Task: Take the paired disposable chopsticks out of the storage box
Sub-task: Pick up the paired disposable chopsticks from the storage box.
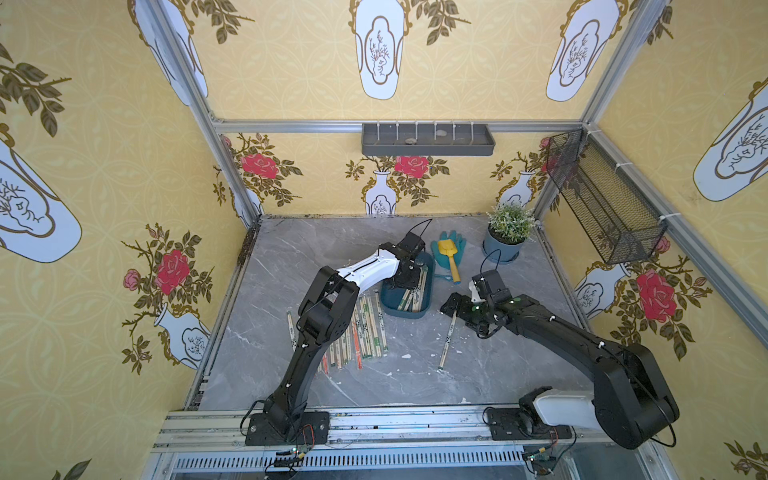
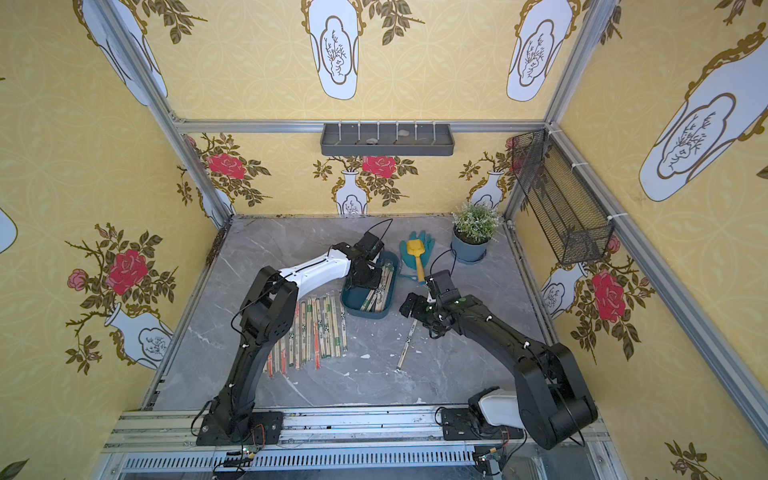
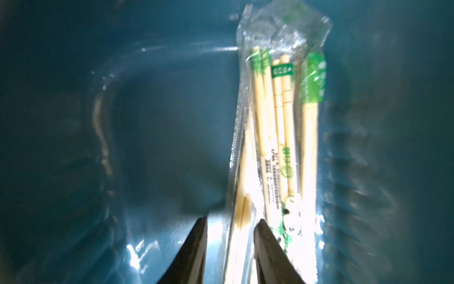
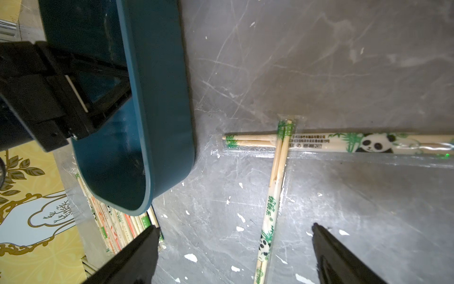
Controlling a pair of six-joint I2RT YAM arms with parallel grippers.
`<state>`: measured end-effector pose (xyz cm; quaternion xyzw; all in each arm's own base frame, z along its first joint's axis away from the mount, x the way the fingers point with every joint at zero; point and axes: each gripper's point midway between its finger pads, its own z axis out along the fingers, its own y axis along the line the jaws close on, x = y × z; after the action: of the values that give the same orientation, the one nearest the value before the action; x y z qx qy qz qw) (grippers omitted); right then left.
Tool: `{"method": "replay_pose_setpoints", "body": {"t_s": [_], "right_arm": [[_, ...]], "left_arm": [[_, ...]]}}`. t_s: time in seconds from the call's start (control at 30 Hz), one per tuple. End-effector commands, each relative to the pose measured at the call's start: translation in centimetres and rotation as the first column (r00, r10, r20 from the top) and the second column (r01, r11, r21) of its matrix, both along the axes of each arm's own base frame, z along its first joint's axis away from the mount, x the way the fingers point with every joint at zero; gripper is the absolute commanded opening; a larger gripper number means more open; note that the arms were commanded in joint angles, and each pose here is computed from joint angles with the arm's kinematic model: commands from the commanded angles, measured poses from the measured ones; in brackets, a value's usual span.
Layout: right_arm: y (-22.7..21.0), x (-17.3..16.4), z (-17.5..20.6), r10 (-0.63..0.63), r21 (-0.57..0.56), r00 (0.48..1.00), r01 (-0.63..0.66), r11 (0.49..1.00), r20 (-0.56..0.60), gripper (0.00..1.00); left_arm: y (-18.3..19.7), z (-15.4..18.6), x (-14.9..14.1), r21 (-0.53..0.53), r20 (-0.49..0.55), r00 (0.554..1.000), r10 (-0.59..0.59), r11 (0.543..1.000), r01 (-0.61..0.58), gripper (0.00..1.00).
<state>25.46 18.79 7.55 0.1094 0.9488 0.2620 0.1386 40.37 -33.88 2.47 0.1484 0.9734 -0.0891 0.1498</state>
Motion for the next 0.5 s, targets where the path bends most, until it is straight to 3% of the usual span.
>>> {"method": "replay_pose_setpoints", "body": {"t_s": [0.0,0.2,0.47], "right_arm": [[0.1,0.3,0.2,0.006,0.0,1.0,-0.006,1.0,0.012,0.97],[0.1,0.2,0.2,0.005,-0.003,1.0,-0.005,1.0,0.008,0.97],[0.0,0.3,0.4,0.003,-0.004,1.0,-0.003,1.0,0.011,0.98]], "left_arm": [[0.5,-1.3,-0.3,0.031,-0.018,1.0,0.0,1.0,0.001,0.36],[0.6,-2.4,-0.4,0.052,-0.026,1.0,0.004,0.999,-0.003,0.32],[0.7,-2.5,-0.1,0.064,-0.016,1.0,0.007,0.998,-0.006,0.08]]}}
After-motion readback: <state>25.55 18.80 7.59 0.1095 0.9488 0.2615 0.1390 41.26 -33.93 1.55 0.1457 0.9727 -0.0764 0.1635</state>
